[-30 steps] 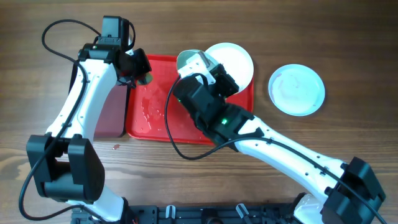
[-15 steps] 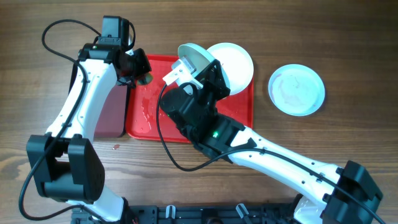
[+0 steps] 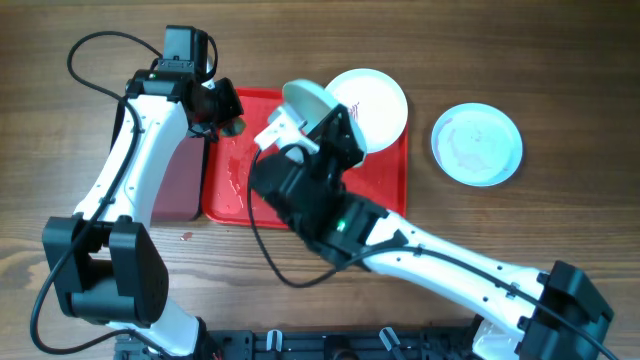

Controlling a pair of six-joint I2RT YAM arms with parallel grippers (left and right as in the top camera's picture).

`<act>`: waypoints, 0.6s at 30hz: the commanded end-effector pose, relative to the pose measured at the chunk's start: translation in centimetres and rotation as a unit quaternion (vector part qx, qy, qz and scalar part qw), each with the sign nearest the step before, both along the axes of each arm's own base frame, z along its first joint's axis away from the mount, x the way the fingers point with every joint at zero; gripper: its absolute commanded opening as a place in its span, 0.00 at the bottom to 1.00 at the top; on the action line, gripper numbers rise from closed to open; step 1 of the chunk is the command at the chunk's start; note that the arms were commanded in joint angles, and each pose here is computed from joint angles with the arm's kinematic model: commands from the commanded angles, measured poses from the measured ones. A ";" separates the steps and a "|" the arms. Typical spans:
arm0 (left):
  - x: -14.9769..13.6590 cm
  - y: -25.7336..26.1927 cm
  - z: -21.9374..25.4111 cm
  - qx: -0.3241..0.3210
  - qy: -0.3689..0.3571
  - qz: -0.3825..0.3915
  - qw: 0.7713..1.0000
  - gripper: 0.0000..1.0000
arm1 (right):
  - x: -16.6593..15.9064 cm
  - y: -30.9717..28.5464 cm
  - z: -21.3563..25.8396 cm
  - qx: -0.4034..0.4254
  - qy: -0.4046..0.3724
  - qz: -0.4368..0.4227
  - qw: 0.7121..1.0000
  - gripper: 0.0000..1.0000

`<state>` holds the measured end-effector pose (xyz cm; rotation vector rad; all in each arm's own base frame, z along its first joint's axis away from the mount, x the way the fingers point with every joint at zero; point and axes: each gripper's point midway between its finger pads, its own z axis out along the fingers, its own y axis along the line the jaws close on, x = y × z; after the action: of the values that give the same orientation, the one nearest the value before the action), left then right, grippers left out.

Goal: Clean dirty plates on tray and stack at the side

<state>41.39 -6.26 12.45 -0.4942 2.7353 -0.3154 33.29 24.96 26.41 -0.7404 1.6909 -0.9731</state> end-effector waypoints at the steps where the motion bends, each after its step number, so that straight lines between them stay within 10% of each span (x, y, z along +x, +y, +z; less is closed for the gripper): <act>1: -0.1 0.4 -0.6 0.009 0.005 -0.003 1.000 0.04 | -0.1 -0.9 0.0 0.011 -0.009 -0.017 1.000 0.04; 18: -0.1 0.4 -0.6 0.010 0.007 -0.003 1.000 0.04 | -0.5 1.4 -6.2 0.161 0.130 0.056 0.977 0.04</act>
<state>41.31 -6.25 12.42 -0.4951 2.7386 -0.3143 32.59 26.44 20.62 -0.8243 1.8882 -0.6474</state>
